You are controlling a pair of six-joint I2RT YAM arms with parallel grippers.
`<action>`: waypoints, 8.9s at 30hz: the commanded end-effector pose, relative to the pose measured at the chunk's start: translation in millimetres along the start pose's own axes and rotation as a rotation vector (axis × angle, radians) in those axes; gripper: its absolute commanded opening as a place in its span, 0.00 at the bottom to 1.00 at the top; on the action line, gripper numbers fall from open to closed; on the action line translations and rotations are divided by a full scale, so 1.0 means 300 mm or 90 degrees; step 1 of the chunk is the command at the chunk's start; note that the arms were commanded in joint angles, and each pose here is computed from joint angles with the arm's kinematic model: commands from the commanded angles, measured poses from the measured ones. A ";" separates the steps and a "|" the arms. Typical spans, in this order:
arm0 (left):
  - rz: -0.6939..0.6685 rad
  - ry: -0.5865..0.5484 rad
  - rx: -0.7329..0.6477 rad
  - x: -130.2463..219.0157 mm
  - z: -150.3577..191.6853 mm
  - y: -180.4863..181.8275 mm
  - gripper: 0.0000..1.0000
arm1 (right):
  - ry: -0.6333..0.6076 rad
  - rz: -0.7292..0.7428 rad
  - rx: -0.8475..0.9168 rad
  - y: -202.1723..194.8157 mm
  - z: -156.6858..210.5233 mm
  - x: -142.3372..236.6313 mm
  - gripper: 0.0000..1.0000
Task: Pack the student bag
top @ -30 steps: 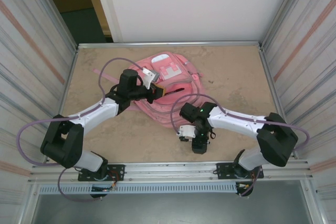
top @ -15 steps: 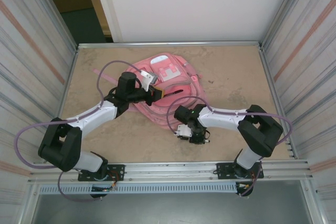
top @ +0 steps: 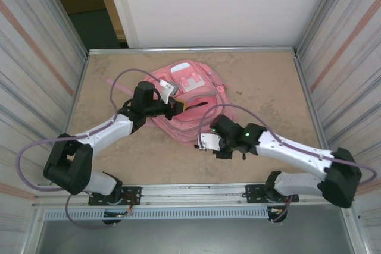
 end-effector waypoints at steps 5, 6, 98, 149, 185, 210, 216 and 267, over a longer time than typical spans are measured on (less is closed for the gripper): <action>0.054 -0.026 0.017 0.031 -0.090 -0.066 0.00 | -0.060 0.208 0.175 -0.261 -0.099 0.095 0.06; 0.063 -0.025 0.019 0.028 -0.095 -0.072 0.00 | -0.058 0.222 0.199 -0.283 -0.106 0.090 0.06; -0.226 0.012 0.662 0.083 0.202 0.119 0.00 | -0.250 0.132 -1.022 -0.993 0.070 -0.273 0.55; -0.243 0.003 0.730 0.091 0.149 0.092 0.50 | -0.093 0.273 -1.178 -0.263 -0.207 -0.267 0.35; -0.236 0.059 0.693 -0.026 0.124 0.154 0.00 | -0.026 0.266 -1.094 -0.373 -0.160 -0.308 0.53; -0.276 0.071 0.717 -0.052 0.180 0.195 0.42 | 0.014 0.327 -0.976 -0.409 -0.136 -0.323 0.02; -0.286 0.074 0.728 -0.071 0.194 0.195 0.47 | -0.070 0.242 -0.897 -0.416 -0.213 -0.214 0.00; -0.388 0.031 0.709 0.374 0.189 0.347 0.61 | -0.207 -0.117 -0.714 -0.340 -0.548 -0.323 0.00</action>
Point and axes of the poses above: each hand's point on the last joint's axis, 136 mm out from that joint toward the fingers, its own x axis back along the fingers, its own y axis along the line the jaws close on, z = x × y, the point moved 2 cm from there along x, back along the fingers, and after that the axes turned 2 degrees about x, right-handed, at the moved point
